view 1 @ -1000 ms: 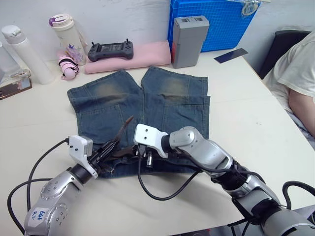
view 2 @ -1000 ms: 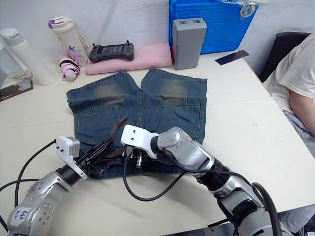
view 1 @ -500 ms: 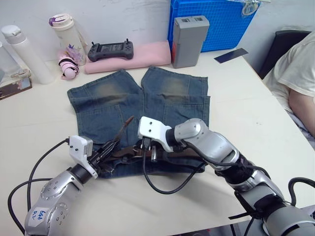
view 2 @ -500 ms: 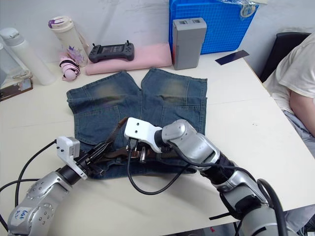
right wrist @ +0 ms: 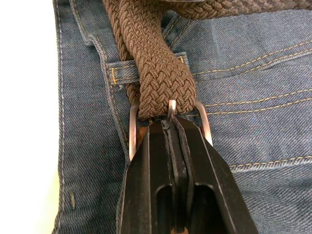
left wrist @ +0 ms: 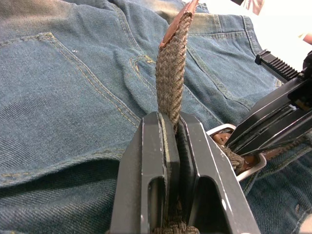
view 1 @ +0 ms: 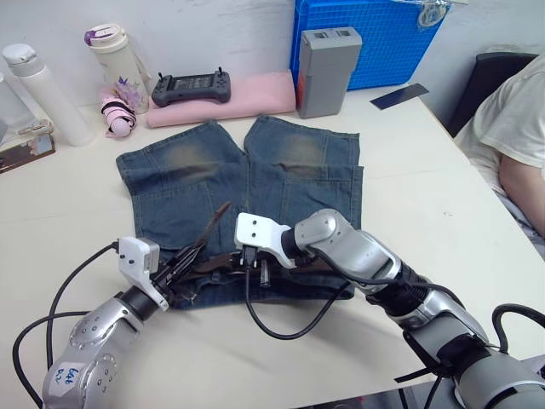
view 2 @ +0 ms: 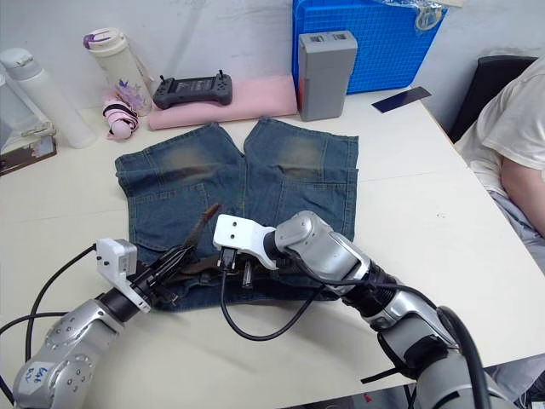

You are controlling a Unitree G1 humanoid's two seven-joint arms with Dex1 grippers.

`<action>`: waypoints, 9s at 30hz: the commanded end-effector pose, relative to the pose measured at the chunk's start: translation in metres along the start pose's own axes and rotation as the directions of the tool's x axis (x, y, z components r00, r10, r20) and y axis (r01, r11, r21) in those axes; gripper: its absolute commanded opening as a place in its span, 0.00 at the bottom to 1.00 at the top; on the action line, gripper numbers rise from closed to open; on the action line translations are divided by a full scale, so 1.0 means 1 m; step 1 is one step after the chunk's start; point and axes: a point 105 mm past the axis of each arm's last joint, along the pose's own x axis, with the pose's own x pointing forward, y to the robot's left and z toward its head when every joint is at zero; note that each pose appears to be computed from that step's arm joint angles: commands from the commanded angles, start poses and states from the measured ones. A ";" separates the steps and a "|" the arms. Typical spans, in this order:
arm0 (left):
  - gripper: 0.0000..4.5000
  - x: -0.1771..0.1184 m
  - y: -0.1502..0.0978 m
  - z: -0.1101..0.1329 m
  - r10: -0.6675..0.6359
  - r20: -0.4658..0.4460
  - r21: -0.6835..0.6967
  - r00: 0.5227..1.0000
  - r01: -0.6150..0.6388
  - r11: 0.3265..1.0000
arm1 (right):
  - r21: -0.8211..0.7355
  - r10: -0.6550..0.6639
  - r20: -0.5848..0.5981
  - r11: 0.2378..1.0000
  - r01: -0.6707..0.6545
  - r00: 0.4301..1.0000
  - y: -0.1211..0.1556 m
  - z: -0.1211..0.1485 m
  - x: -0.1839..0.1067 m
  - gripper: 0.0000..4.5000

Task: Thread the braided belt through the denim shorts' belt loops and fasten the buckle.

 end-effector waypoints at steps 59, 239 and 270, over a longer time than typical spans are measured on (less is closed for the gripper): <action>0.00 -0.001 -0.005 0.004 0.003 0.026 0.007 1.000 -0.003 1.000 | -0.085 0.022 0.053 0.996 -0.017 0.998 -0.002 0.025 -0.009 0.01; 0.00 0.005 0.036 0.112 -0.190 -0.089 0.454 0.978 0.210 0.866 | -0.291 -0.436 0.196 0.829 0.477 0.878 0.004 0.003 -0.011 0.87; 0.00 -0.009 0.048 0.063 -0.200 -0.338 0.573 0.920 0.370 0.732 | -0.308 -0.557 0.187 0.749 0.587 0.809 -0.006 -0.001 -0.024 0.64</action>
